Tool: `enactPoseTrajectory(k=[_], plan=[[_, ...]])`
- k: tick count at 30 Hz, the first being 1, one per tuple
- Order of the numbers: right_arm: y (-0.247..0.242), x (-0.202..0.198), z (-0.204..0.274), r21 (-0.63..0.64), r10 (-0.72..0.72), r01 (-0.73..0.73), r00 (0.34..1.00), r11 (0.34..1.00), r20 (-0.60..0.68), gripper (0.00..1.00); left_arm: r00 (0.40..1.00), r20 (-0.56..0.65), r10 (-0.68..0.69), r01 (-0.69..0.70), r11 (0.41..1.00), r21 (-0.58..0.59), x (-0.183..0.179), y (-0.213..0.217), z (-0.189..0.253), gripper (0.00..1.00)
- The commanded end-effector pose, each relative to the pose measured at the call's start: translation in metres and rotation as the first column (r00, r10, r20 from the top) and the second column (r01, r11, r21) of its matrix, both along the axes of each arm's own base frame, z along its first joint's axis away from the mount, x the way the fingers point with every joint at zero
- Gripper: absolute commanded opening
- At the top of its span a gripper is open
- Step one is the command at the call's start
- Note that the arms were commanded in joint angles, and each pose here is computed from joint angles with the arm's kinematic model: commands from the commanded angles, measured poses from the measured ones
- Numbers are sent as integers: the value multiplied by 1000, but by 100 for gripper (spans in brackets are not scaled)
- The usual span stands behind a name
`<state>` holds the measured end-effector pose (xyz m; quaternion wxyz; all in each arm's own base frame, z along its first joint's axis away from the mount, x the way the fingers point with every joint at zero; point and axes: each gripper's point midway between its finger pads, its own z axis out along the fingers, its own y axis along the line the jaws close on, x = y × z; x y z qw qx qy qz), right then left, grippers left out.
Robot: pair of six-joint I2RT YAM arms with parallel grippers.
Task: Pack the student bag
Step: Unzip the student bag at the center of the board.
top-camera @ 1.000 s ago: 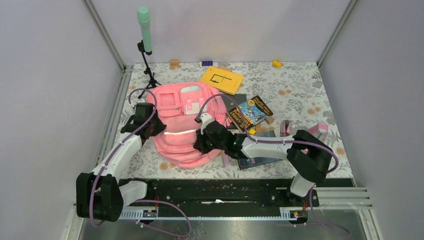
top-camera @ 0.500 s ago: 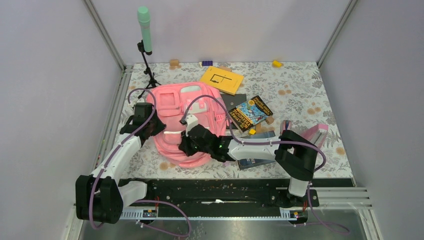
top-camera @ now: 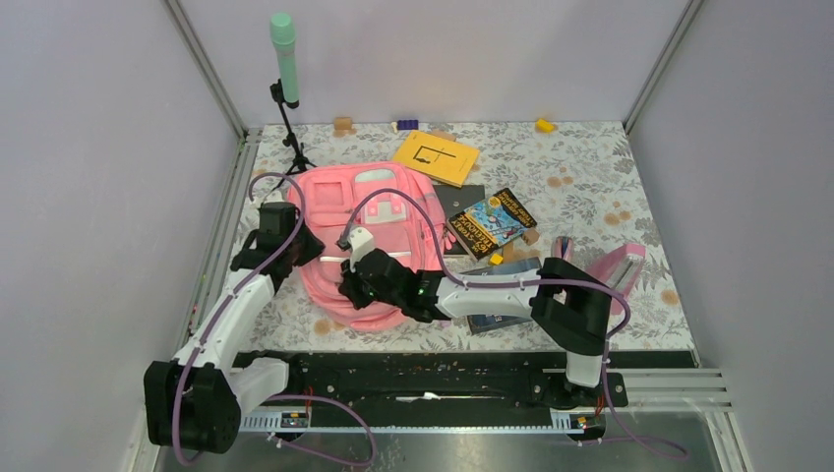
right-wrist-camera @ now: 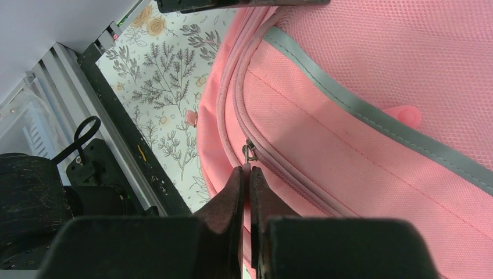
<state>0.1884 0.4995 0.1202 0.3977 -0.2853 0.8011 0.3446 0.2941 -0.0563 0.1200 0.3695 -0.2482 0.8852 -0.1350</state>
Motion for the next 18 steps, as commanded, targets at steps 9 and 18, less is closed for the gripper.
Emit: enactPoseTrajectory(k=[9, 18], plan=[[1, -8, 37, 121, 18, -27, 997, 992, 72, 0, 987, 88, -131, 119, 984, 129, 19, 3, 45, 80], [-13, -11, 28, 115, 3, -10, 998, 993, 59, 0, 989, -23, -148, 150, 975, 164, 26, 11, 25, 62]])
